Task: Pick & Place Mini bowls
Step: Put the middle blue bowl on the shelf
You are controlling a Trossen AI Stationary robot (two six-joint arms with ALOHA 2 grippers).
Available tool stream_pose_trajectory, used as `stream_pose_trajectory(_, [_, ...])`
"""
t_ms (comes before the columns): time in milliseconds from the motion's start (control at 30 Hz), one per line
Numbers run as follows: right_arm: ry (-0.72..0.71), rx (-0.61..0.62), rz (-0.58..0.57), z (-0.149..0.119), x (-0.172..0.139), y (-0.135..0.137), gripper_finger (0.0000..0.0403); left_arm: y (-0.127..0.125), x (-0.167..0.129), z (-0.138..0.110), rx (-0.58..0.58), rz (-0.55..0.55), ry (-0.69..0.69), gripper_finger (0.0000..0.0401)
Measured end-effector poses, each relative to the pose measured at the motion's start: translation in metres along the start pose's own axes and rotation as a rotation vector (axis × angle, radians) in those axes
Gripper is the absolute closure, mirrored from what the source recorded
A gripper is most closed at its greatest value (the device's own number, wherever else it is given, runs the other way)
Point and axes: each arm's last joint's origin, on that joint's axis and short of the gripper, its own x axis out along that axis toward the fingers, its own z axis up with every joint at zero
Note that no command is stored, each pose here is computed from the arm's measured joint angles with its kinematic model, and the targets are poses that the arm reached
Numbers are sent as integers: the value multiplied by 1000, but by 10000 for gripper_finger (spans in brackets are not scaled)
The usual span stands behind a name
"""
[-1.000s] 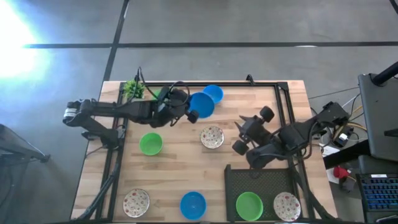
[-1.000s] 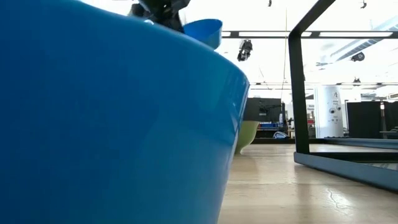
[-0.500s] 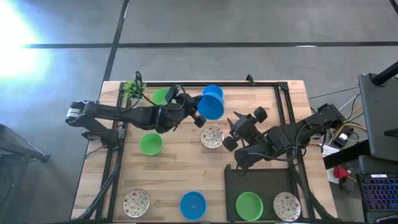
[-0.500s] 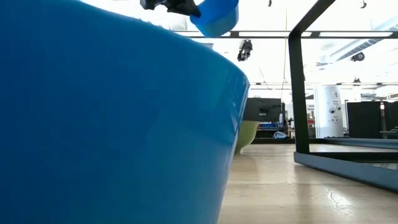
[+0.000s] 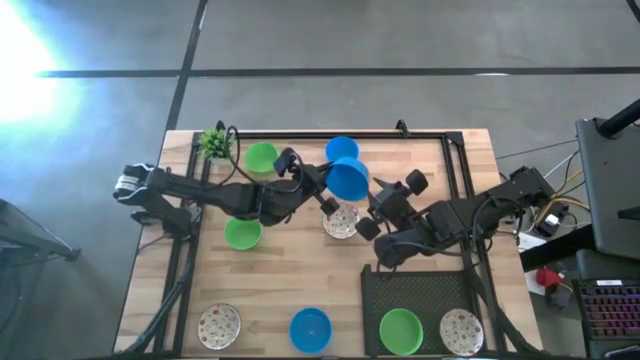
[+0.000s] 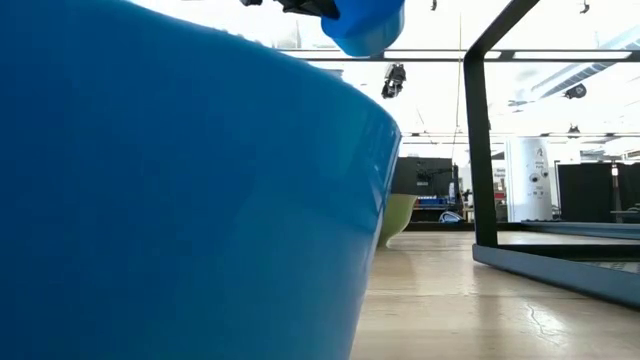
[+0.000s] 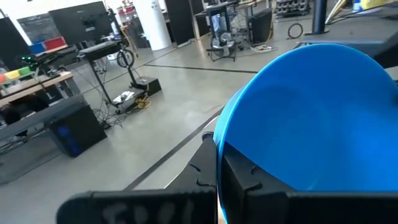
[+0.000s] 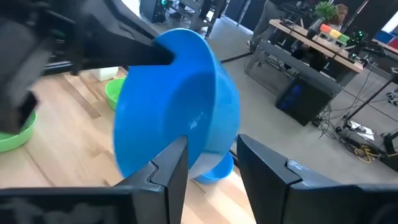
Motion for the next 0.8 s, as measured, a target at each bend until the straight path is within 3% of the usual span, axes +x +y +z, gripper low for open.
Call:
stream_pose_trajectory(500, [14,9,-7,0,5,-1,284,-19,-25,7,58,-70,-58,401])
stream_pose_trajectory(800, [12,8,-18,1,6,-3,384,-20,-26,6,61,-69,-55,400])
